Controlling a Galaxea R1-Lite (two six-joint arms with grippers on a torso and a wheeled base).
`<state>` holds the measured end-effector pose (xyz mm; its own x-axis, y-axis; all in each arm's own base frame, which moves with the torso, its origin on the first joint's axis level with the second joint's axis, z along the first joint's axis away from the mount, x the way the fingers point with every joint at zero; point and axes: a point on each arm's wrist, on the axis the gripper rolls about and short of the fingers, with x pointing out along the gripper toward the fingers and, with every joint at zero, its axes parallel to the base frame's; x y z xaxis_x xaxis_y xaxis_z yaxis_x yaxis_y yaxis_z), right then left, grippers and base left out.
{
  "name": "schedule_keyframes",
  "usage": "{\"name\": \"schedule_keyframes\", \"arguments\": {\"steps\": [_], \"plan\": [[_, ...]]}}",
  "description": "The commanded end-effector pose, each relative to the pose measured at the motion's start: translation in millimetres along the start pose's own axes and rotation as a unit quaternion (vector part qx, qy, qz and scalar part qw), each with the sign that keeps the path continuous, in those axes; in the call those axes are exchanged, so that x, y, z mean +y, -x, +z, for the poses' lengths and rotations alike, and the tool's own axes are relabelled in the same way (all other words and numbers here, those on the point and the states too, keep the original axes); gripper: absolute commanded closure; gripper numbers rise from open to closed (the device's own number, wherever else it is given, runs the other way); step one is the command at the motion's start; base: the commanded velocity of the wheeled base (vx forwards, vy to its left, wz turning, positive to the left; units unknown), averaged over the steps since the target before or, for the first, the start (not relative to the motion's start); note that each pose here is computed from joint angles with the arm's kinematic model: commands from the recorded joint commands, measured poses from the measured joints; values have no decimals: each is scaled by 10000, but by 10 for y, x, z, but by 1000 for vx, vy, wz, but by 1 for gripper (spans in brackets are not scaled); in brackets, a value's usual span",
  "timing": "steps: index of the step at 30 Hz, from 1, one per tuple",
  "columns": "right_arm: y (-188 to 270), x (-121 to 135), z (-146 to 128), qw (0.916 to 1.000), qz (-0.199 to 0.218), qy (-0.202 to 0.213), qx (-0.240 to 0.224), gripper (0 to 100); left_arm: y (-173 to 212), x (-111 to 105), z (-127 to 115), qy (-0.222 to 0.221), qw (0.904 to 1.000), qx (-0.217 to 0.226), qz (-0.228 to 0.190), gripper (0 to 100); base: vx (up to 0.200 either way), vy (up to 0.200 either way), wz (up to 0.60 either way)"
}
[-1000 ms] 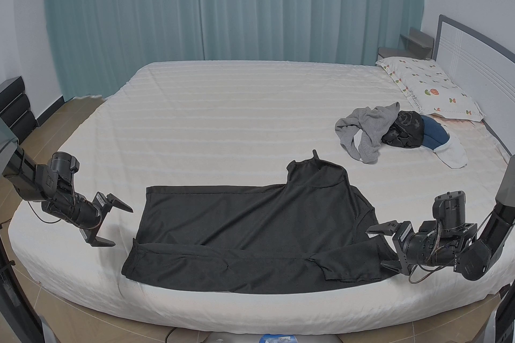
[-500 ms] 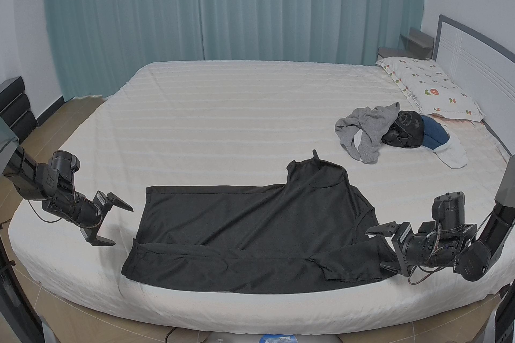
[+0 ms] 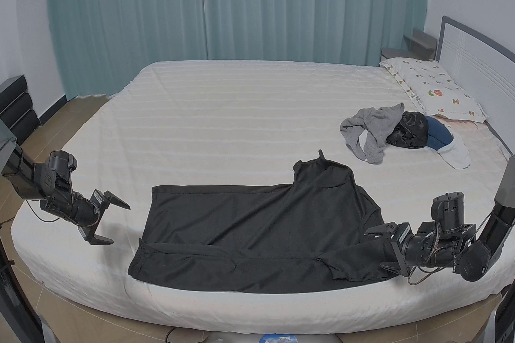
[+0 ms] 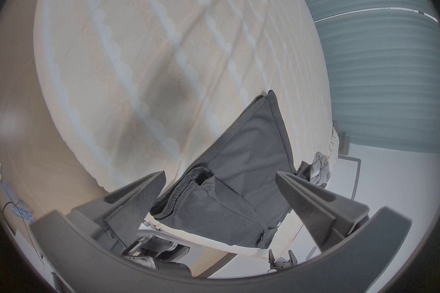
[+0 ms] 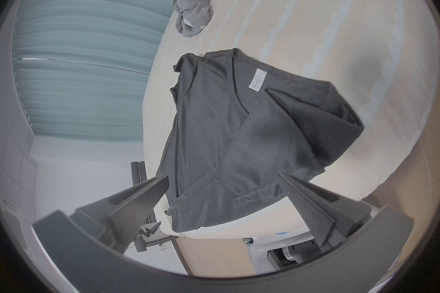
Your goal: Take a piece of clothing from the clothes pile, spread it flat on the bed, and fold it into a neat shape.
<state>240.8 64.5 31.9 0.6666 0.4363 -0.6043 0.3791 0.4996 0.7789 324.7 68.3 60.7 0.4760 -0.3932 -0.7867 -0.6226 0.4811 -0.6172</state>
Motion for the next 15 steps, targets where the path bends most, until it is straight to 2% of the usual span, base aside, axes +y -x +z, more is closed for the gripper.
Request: {"name": "schedule_keyframes", "arguments": {"steps": [1,11,14,15], "plan": [[-3,-3,-1,10000,-8,-4,2,0,-8,2,4,14,10000,3,2,0,0,0,0],[-2,14,7,10000,26,16,-31,0,21,-21,-10,-17,10000,-53,2,0,0,0,0],[-2,14,7,10000,26,24,-31,0,11,-33,-23,-33,10000,-34,2,0,200,0,0],[-2,14,7,10000,26,24,-31,0,4,-42,-33,-51,10000,-20,2,0,0,0,0]]}}
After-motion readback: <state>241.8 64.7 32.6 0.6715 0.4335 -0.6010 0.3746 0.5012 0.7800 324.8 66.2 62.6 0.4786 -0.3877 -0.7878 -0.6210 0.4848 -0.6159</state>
